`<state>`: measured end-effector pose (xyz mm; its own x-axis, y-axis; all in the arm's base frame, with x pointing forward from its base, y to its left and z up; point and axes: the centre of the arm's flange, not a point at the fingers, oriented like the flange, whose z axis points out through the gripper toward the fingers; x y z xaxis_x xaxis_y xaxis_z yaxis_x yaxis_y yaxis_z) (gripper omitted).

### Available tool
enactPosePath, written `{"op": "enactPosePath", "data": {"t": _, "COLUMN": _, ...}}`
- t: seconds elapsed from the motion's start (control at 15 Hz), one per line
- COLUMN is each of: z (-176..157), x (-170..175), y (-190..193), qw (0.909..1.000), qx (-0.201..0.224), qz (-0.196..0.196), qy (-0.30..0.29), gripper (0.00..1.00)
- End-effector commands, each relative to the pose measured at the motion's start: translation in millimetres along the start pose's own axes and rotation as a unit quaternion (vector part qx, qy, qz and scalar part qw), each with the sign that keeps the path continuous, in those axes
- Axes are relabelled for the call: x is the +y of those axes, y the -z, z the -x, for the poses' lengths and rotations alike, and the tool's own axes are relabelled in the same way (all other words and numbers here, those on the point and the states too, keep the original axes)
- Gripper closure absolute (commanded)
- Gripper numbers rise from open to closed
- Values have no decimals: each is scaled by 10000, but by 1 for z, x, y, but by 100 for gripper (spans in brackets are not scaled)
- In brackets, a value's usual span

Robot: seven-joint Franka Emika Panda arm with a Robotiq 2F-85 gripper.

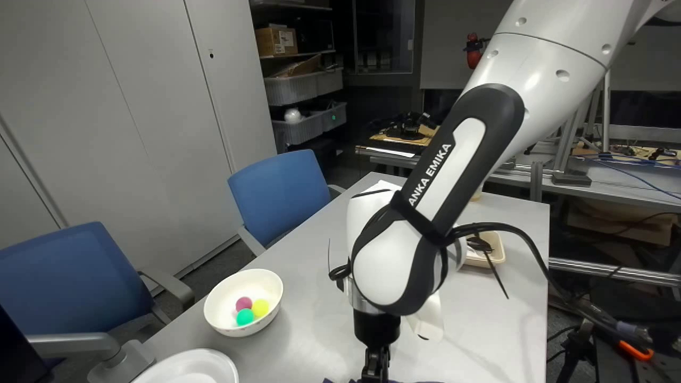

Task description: Unfold the T-shirt slightly and move it to the right

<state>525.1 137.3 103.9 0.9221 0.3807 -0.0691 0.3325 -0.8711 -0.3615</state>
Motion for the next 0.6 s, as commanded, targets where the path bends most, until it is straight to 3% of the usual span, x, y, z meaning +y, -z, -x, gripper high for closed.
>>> {"op": "enactPosePath", "data": {"t": 0.0, "z": -6, "x": 5, "y": 2, "qw": 9999, "qx": 62, "qz": -99, "qy": -4, "gripper": 60}}
{"op": "enactPosePath", "data": {"t": 0.33, "z": -14, "x": 2, "y": 14, "qw": 9998, "qx": 148, "qz": 97, "qy": -14, "gripper": 97}}
{"op": "enactPosePath", "data": {"t": 0.53, "z": -28, "x": -12, "y": 22, "qw": 9980, "qx": 195, "qz": 548, "qy": 261, "gripper": 100}}
